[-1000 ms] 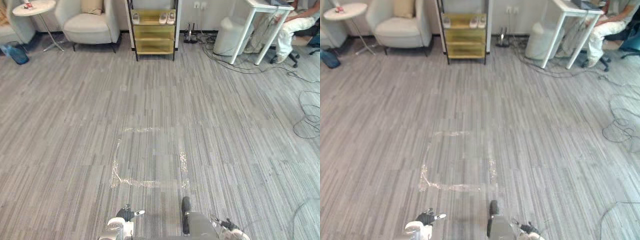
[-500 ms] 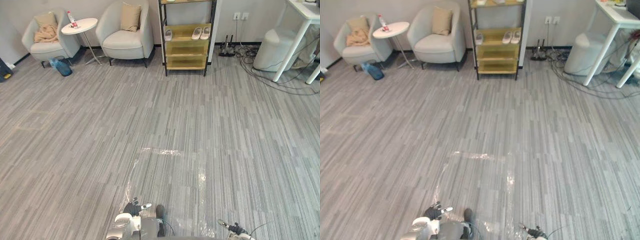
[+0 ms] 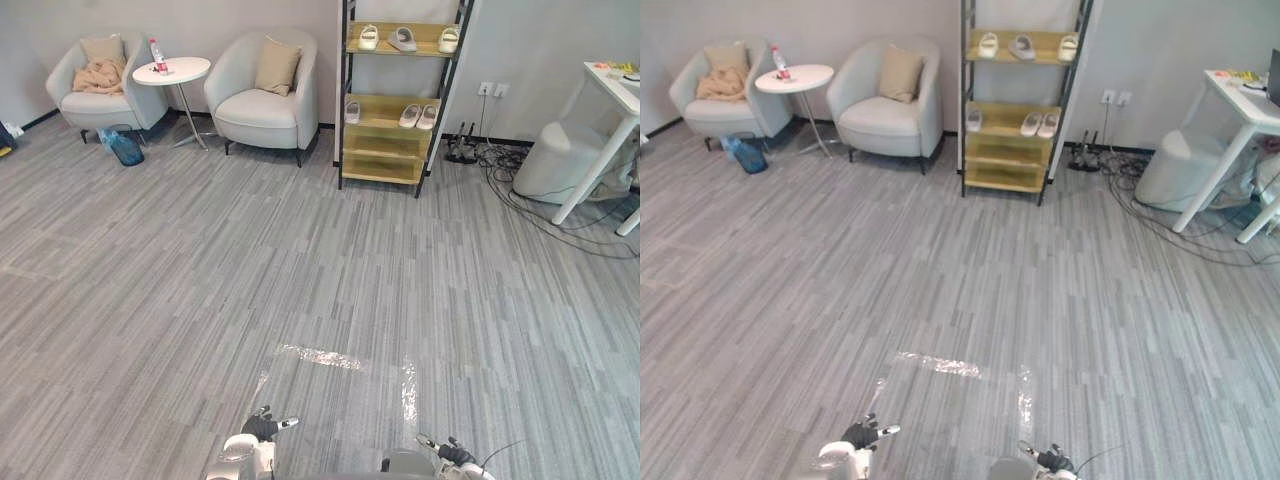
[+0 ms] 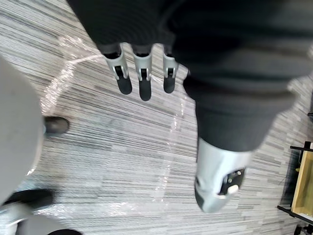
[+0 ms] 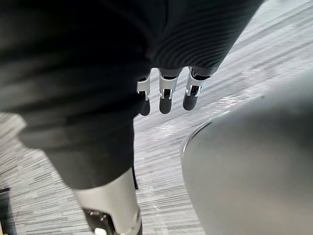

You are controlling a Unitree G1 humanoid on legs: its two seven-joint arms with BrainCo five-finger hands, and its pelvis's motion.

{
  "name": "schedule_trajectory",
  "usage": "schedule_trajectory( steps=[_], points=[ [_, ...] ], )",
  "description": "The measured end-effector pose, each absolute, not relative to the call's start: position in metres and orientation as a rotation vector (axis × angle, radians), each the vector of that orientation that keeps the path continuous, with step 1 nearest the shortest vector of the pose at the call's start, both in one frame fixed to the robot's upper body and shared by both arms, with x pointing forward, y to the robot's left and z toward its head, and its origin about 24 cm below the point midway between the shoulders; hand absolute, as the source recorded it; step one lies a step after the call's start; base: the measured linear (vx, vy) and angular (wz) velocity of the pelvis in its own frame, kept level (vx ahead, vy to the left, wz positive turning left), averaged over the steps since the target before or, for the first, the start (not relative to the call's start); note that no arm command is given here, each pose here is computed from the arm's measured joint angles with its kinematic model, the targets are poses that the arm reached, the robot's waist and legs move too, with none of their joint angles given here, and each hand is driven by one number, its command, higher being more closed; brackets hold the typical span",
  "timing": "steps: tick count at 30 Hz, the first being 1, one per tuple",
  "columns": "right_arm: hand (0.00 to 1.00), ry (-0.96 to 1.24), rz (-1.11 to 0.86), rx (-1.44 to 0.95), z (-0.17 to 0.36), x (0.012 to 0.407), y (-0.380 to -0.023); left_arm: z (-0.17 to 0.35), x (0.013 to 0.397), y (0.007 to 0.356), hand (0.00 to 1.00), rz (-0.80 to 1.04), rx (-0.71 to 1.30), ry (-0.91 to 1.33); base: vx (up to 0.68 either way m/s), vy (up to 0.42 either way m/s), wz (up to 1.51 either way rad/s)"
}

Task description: Pick up cushions and gather them together orderly.

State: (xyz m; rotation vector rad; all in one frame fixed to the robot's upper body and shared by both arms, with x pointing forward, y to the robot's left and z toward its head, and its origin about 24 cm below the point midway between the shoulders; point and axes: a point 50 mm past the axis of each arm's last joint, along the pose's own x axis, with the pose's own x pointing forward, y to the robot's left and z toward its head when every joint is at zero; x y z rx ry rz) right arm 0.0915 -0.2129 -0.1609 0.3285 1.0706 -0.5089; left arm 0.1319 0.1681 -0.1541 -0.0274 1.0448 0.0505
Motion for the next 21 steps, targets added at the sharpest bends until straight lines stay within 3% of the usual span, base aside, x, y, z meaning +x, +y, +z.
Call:
schedule_trajectory(
  steps=[4, 11, 21],
  points=[
    [0.00, 1.096, -0.569, 0.317, -0.161, 0.082, -0.231, -0.157, 0.128, 0.159, 0.00, 0.029, -0.035, 1.070, 0.33, -0.218, 0.17],
    [0.00, 1.103, -0.620, 0.373, -0.163, 0.073, -0.230, -0.154, 0.134, 0.156, 0.00, 0.051, -0.076, 1.039, 0.22, -0.150, 0.22],
    [0.00, 1.150, -0.646, 0.391, -0.168, 0.057, -0.222, -0.154, 0.132, 0.161, 0.00, 0.056, -0.065, 1.039, 0.19, 0.125, -0.23]
  ],
)
